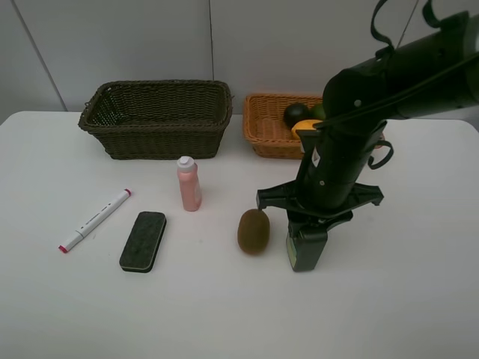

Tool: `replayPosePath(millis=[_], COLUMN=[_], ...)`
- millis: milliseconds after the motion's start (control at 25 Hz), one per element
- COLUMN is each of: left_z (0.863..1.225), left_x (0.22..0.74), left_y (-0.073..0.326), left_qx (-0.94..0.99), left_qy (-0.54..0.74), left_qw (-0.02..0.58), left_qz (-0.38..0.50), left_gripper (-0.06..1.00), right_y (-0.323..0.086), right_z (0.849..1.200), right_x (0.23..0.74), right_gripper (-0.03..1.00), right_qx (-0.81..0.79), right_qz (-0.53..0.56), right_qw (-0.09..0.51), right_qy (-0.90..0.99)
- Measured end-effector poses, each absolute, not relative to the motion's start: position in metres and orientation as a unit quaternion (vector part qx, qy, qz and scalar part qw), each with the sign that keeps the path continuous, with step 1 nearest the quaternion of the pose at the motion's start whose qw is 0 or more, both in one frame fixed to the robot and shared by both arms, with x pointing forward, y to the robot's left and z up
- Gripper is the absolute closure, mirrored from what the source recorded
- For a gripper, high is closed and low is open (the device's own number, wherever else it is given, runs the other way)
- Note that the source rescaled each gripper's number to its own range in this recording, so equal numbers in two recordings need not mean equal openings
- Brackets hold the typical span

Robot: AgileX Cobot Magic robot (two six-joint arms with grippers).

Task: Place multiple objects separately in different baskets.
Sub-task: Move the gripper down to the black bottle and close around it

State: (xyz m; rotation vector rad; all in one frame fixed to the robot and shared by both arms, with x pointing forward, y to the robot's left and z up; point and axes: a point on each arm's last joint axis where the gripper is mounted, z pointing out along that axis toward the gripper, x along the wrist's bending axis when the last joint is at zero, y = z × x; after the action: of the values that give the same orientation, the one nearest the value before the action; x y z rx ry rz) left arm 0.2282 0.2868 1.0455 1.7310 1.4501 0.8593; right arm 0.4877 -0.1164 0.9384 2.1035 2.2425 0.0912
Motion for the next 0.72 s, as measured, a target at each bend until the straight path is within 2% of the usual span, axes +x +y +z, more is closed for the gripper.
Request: replayPosePath(millis=[720], left_z=[1.0455], left_x=[0.2282], left_y=[0.2868], left_qx=[0.670], left_qy=[0.561], left_qw=[0.355], left_qz=[0.332], left_gripper=[-0.06], right_y=[-0.1164], right_z=[0.9384], right_x=[0.4877], right_gripper=[0.96], right_qx=[0.683], right_qz=[0.030], right_qw=[0.033], right_qy=[0.729])
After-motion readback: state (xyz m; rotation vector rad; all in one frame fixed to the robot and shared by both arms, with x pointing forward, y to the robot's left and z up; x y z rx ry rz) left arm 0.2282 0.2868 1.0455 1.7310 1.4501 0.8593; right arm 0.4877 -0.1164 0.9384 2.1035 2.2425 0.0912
